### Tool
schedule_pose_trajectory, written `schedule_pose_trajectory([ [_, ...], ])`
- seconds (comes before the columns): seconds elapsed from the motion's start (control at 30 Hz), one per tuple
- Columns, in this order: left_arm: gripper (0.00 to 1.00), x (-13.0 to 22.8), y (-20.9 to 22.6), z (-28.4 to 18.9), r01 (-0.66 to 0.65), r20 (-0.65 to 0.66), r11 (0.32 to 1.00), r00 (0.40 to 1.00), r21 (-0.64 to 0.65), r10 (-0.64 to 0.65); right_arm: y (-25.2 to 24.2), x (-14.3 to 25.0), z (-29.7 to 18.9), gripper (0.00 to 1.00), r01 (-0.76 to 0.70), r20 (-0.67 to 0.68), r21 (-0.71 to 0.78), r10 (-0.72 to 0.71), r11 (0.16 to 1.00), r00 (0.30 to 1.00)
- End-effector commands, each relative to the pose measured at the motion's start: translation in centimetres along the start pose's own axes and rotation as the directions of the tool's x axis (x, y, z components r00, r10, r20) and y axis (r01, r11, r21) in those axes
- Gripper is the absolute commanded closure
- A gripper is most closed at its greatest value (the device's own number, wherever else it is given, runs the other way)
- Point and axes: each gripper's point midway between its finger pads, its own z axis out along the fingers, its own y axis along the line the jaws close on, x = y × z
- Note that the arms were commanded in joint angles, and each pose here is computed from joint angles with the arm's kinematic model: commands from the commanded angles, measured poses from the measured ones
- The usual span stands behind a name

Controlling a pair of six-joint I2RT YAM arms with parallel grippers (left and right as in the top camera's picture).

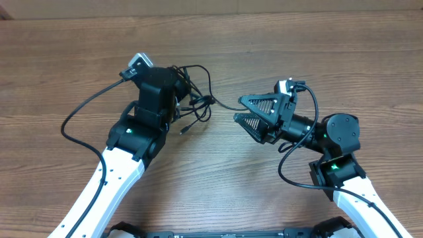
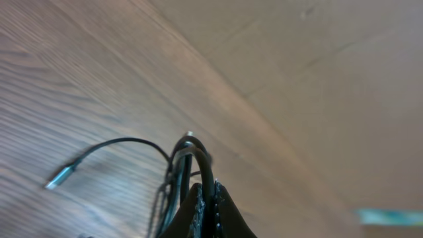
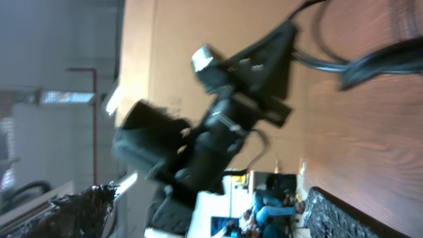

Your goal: Untangle cables

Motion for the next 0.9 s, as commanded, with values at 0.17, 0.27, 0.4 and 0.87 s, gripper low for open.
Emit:
schedule_pose_trajectory([
  [0.17,0.96,-0.8,-2.1,-1.4,0.545,-0.047,0.835,0.839,0.079,-0.542,-4.7,-2.9,-0.8,0.00,-0.139,0.194,0.160,0.107,0.977,0.975],
  [0.27,0.95,0.0,-2.7,-1.4,0.638,-0.112,0.767,0.769,0.066,-0.630,-6.2,-3.6,-1.2,0.00,-0.192,0.253,0.201,0.139,0.961,0.958],
  [0.4,0.96,0.9,-3.7,-1.7,0.660,-0.190,0.748,0.745,0.068,-0.640,-6.7,-3.9,-1.5,0.00,-0.209,0.280,0.214,0.146,0.954,0.949],
  [0.87,0.95,0.3,-8.9,-3.2,0.755,-0.367,0.627,0.648,0.192,-0.668,-7.4,-4.0,-1.6,0.00,-0.231,0.297,0.232,0.157,0.945,0.942],
])
